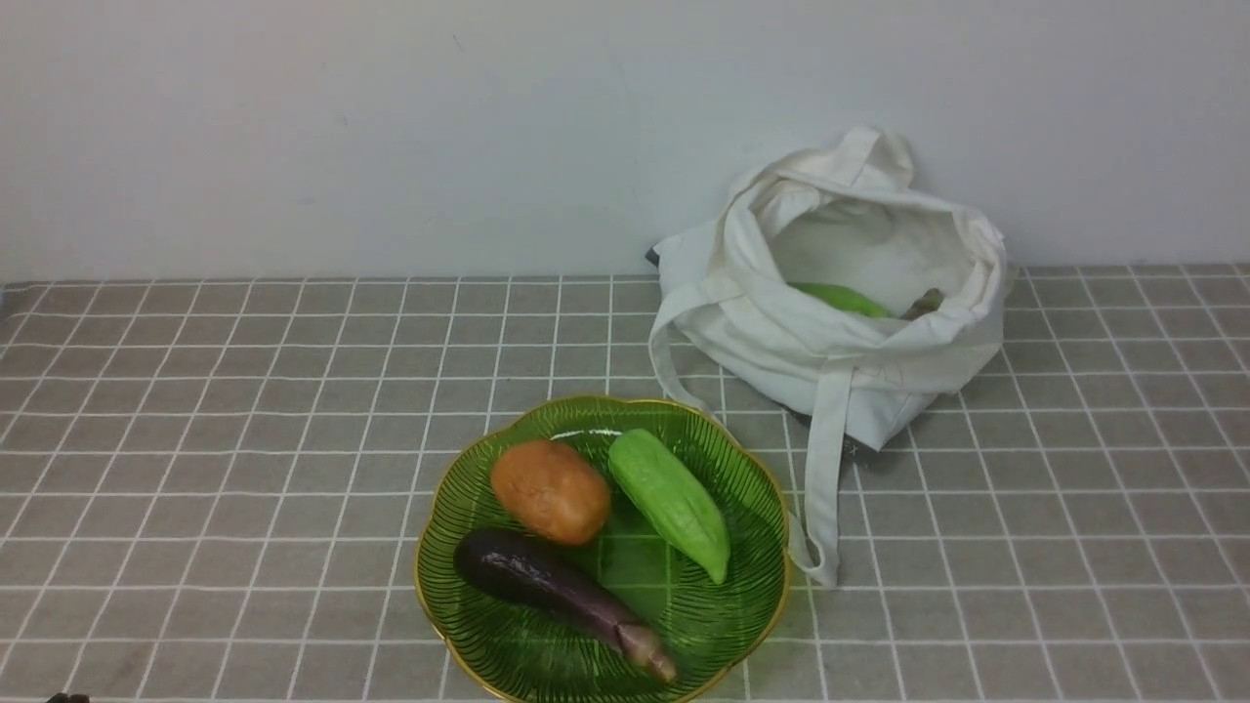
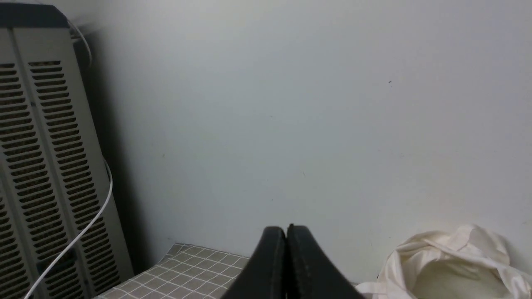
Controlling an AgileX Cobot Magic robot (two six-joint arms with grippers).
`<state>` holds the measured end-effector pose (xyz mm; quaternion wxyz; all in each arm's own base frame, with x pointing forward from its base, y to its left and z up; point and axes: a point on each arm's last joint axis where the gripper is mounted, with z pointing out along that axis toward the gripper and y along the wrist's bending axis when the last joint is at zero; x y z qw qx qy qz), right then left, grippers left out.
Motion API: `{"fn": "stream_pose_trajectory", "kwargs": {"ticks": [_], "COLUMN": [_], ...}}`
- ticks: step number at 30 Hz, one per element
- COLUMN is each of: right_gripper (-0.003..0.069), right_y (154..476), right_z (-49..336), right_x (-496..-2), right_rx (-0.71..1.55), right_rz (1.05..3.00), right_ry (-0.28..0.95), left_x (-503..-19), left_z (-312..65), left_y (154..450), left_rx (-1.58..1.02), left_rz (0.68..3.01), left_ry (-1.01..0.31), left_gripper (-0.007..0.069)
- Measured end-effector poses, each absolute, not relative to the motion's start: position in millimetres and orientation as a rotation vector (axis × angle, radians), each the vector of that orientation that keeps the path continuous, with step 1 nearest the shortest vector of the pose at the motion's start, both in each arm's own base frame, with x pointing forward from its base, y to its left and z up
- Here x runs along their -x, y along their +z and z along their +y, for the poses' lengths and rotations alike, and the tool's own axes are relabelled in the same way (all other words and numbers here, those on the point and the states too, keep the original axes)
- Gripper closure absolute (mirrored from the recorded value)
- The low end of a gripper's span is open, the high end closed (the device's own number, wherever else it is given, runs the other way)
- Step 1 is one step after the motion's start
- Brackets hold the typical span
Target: Take vegetables from bag on grey coffee tablecloth place on plate.
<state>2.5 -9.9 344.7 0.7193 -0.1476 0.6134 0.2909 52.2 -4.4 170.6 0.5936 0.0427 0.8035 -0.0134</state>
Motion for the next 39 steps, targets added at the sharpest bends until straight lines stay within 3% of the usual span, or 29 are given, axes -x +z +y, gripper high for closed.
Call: {"fn": "stream_pose_trajectory", "kwargs": {"ticks": [10,15,19,20,21,25,31,39], "right_gripper": [0.0673,0.0673,0.0673,0.0673,0.0673,0.0673,0.0673,0.0673], "right_y": [343,321,283,260,260,192,180,180], "right_z": [-3,2,6,6,5,-1,-5,1], "right_x": [1,-8,-26,-35,-36,-51,-54,-54], "right_rx": [0.432,0.327,0.187,0.13,0.13,-0.036,-0.112,0.005], "right_rz": [1.344,1.427,1.563,1.64,1.64,1.815,1.795,1.798], "right_ry": [0.646,0.463,0.26,0.188,0.188,0.022,-0.016,0.03], "left_x": [-52,-52,-52,-52,-52,-52,-52,-52], "left_z": [-4,-4,-4,-4,-4,-4,-4,-4], "left_y": [171,171,171,171,171,171,171,171], "left_rx": [-0.1,-0.1,-0.1,-0.1,-0.1,-0.1,-0.1,-0.1], "left_rz": [1.868,1.868,1.868,1.868,1.868,1.868,1.868,1.868], "left_ry": [-0.03,-0.03,-0.03,-0.03,-0.03,-0.03,-0.03,-0.03], "left_gripper": [0.063,0.063,0.063,0.063,0.063,0.063,0.063,0.063]}}
